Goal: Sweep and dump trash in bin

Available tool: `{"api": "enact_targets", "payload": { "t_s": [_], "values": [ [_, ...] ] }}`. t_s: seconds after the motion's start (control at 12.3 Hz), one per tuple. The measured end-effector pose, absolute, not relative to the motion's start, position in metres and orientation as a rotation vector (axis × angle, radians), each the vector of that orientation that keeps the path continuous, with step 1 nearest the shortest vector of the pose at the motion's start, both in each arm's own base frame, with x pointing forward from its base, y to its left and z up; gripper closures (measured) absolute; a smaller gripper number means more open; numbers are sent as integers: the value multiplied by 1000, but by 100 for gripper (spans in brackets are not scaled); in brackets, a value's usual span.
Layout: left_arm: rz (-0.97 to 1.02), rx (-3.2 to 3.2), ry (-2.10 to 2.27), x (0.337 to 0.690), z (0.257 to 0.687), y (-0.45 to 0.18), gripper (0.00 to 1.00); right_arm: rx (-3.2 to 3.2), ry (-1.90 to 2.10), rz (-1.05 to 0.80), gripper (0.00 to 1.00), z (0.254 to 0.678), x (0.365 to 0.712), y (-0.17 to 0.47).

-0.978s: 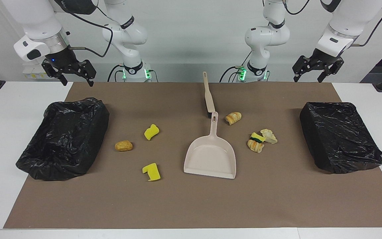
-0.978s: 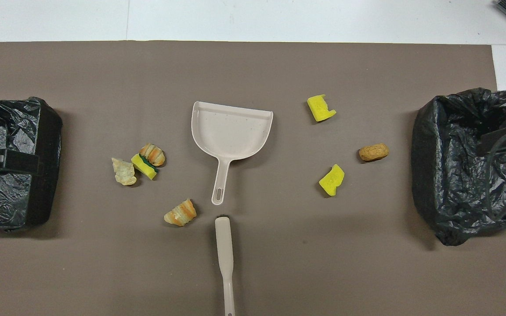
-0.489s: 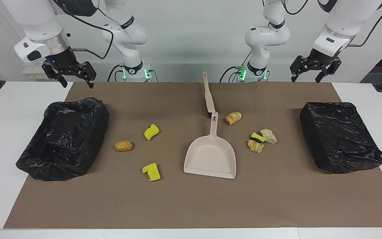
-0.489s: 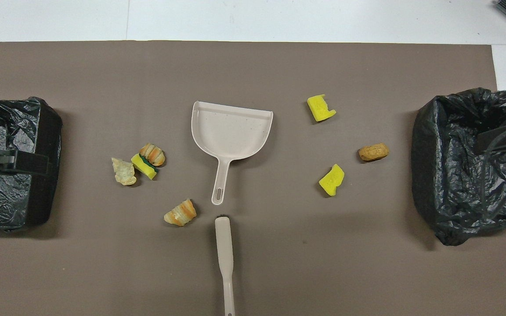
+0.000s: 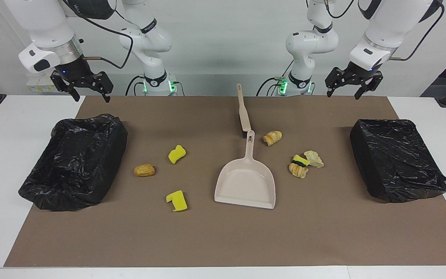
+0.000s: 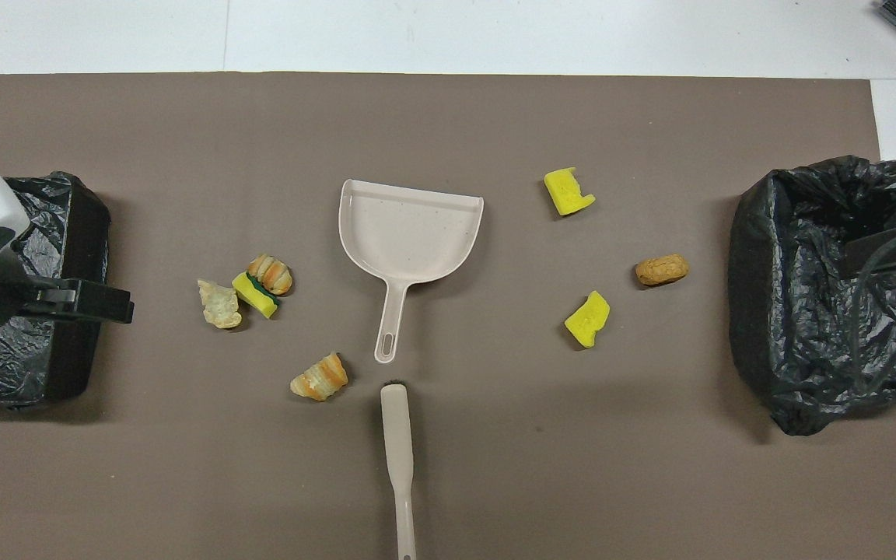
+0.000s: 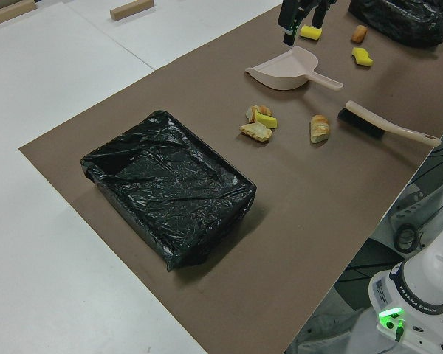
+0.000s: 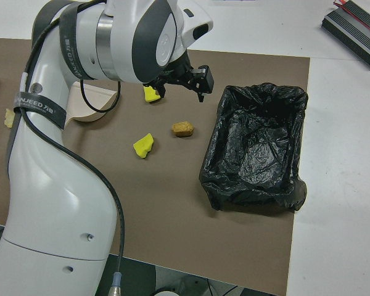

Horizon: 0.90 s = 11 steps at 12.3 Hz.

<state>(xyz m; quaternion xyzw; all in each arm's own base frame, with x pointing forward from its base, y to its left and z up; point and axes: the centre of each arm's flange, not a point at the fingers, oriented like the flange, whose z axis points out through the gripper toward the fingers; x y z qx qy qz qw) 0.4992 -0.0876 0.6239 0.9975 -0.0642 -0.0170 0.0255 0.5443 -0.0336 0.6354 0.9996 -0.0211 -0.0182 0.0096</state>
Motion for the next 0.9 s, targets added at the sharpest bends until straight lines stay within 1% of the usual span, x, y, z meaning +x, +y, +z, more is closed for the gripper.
{"api": "enact_targets", "payload": {
  "t_s": [0.24, 0.41, 0.57, 0.73, 0.9],
  "values": [
    [-82, 3086, -225, 496, 609, -99, 0, 3121, -66, -57, 0, 636, 544, -34],
    [-138, 3096, -263, 486, 589, -131, 0, 3121, -65, -56, 0, 636, 544, -33],
    [-156, 3122, -272, 468, 572, -177, 0, 3121, -63, -57, 0, 635, 544, -33],
    [-128, 3151, -245, 442, 556, -222, 0, 3121, -62, -58, 0, 635, 544, -32],
    [-147, 3131, -207, 417, 549, -240, 0, 3121, -62, -57, 0, 636, 544, -32]
  ]
}}
